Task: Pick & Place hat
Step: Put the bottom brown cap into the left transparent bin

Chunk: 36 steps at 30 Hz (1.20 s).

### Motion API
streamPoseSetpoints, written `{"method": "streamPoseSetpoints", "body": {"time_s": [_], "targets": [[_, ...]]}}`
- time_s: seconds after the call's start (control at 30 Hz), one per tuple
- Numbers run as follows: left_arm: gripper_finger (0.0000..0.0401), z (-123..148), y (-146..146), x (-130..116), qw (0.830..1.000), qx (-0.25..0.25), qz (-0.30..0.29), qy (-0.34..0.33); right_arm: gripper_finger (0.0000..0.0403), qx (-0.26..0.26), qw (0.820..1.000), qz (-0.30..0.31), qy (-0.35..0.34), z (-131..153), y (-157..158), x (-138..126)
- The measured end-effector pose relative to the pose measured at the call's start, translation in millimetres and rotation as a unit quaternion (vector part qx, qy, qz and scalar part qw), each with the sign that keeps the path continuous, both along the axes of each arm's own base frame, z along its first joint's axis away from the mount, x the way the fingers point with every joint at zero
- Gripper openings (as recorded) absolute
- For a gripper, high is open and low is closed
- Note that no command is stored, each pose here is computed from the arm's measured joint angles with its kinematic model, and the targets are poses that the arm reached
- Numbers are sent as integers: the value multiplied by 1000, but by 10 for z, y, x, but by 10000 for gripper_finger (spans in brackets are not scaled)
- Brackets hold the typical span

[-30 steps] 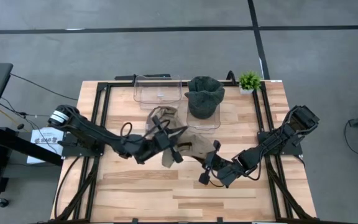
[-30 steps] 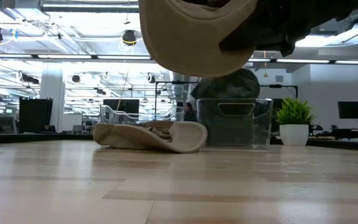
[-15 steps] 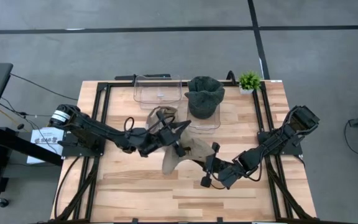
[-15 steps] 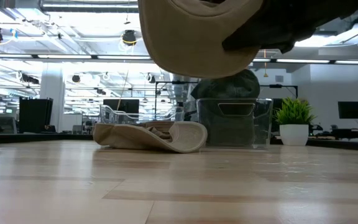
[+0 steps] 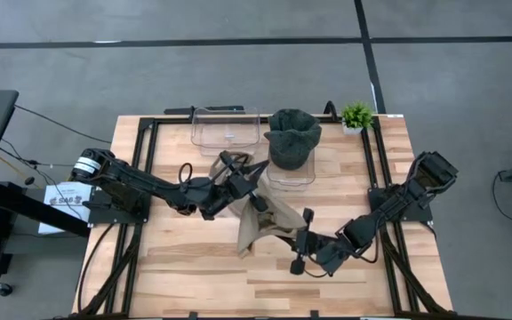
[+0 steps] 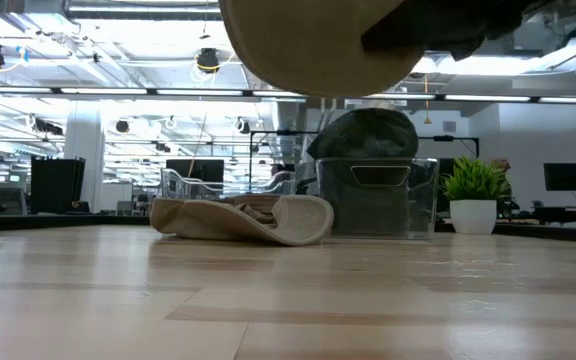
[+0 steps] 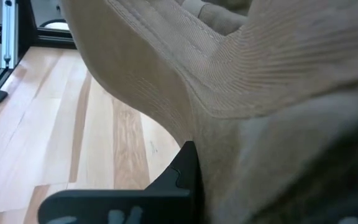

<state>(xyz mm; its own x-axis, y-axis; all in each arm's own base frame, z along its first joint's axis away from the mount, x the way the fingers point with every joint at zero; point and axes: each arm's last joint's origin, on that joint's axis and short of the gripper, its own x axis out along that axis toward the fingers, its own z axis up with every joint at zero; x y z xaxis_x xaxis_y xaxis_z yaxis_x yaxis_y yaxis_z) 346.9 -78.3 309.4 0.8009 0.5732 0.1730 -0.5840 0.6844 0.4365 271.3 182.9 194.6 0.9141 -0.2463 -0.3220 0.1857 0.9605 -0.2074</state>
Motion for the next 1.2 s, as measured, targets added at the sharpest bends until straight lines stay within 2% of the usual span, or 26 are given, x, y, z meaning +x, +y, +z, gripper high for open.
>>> {"method": "streamPoseSetpoints", "body": {"time_s": [0.23,0.5,0.83,0.93,1.2], "targets": [[6,3,-32,-7,1000,-6,-8,-6,2,-5,1000,6,9,-7,31,-26],[6,17,-287,-63,995,-22,-91,-28,2,9,1000,-16,11,-23,-40,9],[6,17,-588,-175,990,-25,-133,-27,2,6,999,-44,-2,-16,-56,8],[6,8,-677,-221,992,-30,-124,-22,2,5,999,-45,-3,-15,-55,6],[6,-62,-800,-314,998,-32,-46,23,2,-17,999,-45,-13,6,29,-52]]}}
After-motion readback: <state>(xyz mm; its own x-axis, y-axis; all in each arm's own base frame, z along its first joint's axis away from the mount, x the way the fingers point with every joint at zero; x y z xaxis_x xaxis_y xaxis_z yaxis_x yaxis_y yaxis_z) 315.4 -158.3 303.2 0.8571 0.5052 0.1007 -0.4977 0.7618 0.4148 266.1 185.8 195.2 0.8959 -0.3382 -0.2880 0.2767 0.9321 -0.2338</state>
